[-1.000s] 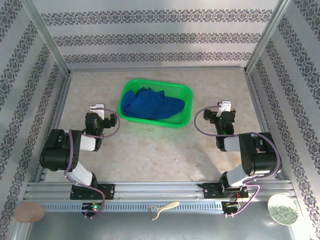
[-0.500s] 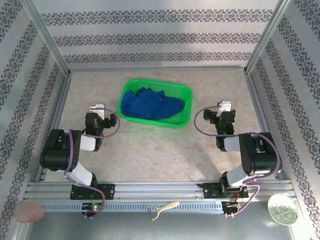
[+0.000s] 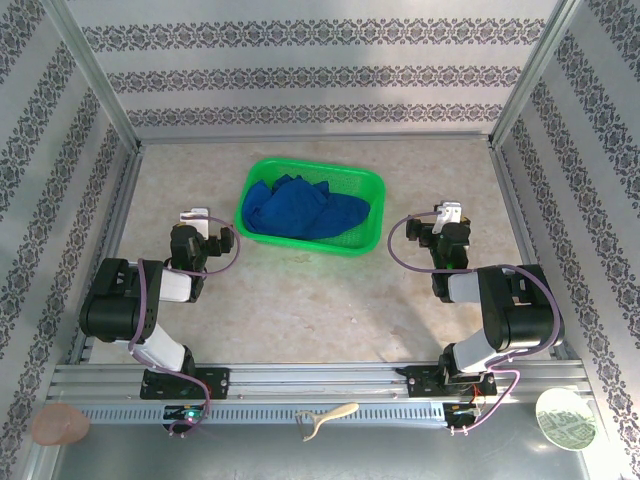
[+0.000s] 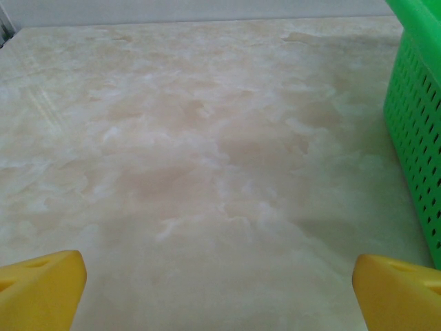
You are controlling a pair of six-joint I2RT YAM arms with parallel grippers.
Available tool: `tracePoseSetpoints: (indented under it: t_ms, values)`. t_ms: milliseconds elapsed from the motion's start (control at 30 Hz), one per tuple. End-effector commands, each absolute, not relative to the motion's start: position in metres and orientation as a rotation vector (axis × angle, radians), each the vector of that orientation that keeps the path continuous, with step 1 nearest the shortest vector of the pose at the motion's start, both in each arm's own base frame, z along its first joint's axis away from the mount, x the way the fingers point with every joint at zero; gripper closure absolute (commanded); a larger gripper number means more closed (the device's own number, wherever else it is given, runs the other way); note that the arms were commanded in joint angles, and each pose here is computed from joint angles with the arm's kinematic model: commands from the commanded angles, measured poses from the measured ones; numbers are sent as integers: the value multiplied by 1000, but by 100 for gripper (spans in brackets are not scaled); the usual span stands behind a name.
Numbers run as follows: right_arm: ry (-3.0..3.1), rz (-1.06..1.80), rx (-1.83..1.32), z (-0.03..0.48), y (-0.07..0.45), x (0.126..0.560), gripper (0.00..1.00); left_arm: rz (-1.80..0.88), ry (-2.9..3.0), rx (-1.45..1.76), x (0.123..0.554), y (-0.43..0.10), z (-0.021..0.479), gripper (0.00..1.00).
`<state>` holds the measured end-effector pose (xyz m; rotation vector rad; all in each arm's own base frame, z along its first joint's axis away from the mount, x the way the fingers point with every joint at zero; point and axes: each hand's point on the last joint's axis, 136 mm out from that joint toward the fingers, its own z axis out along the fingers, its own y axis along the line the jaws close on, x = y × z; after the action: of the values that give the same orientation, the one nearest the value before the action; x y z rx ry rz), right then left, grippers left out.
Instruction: Fold the inside-out t-shirt
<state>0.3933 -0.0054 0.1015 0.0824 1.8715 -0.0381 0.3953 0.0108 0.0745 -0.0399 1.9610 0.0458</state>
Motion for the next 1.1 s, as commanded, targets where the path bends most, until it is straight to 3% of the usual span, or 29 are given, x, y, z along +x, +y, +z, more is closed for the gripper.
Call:
tracePoseSetpoints:
  t_ms: [0, 333, 533, 633, 800, 1067]
  values:
    - [1858, -29, 83, 106, -7, 399, 2, 28, 1921, -37, 402, 10, 86, 1]
    - [1798, -107, 185, 127, -25, 380, 2, 117, 1876, -160, 393, 31, 101, 1]
    - [1739, -60, 403, 212, -43, 352, 2, 234, 1813, -390, 373, 61, 160, 1]
    - [1733, 215, 436, 255, -17, 346, 2, 146, 1865, -509, 357, 59, 197, 0]
    - [1726, 684, 112, 308, 68, 337, 2, -172, 1998, -625, 321, 17, 222, 0]
    - [2045, 828, -39, 281, 148, 369, 2, -450, 2216, -618, 283, -75, 172, 0]
